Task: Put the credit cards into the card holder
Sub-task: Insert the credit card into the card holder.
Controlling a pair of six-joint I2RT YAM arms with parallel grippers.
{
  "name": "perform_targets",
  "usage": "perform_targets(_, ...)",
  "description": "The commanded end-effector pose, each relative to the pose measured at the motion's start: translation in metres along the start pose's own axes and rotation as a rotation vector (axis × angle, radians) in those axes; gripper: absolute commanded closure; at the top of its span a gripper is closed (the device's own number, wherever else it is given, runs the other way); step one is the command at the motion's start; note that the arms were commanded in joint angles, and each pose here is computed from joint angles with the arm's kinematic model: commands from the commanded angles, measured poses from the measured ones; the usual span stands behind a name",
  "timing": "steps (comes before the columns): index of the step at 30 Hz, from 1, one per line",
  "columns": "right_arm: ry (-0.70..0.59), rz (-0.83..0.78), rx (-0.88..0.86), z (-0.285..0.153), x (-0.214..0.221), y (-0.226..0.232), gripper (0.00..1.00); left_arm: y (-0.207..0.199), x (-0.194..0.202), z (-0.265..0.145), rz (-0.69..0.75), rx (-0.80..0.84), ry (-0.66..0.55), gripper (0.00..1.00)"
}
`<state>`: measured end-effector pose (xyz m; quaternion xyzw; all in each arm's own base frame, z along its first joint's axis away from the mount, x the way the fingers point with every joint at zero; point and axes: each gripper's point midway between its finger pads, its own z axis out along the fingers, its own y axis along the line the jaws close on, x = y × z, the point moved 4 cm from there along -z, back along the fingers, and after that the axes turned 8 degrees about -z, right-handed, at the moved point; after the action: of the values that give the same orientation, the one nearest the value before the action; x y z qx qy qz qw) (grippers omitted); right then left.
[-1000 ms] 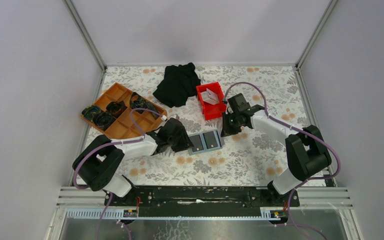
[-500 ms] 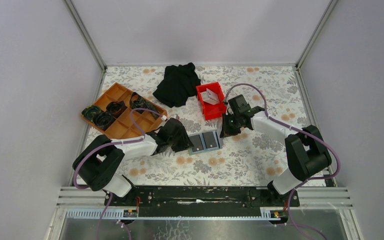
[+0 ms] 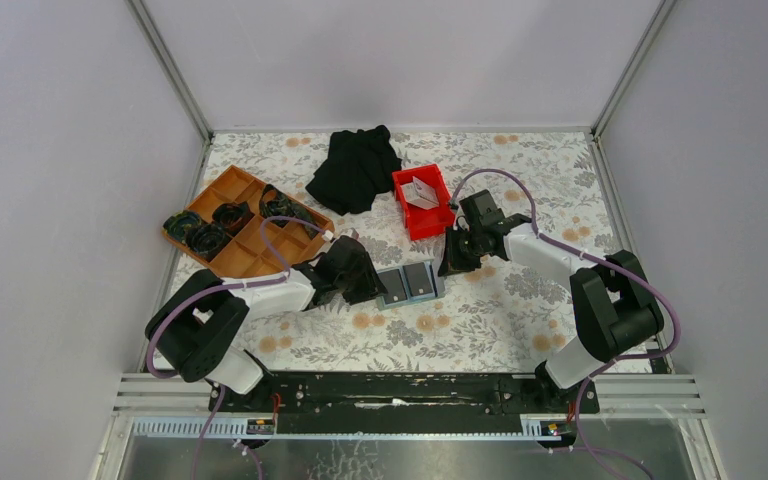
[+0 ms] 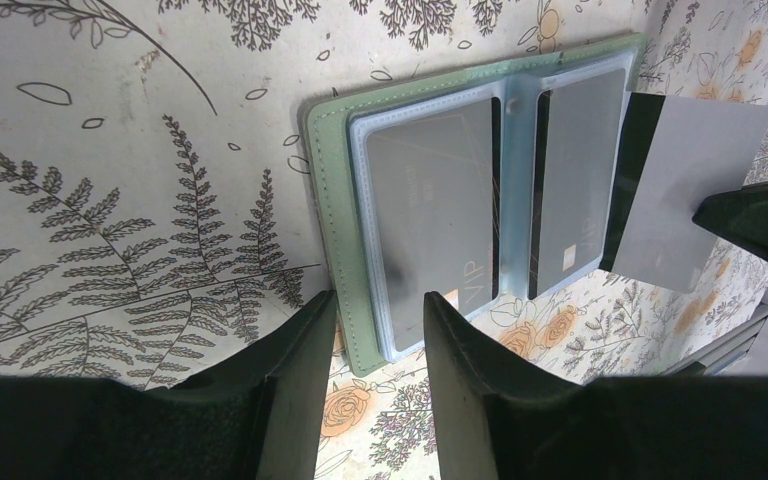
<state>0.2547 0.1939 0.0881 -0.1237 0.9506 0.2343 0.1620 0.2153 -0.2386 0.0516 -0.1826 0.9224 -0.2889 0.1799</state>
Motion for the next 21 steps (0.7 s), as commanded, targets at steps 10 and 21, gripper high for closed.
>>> perform_targets(10, -0.075, -0.021, -0.061, -0.022, -0.021, 0.018, 1.0, 0.022, 0.01, 0.007, 0.025, -0.078, 0.03, 0.55)
perform_targets(21, -0.094, -0.03, -0.092, -0.03, -0.034, 0.027, 1.0, 0.022, 0.01, 0.008, 0.028, -0.081, 0.033, 0.55)
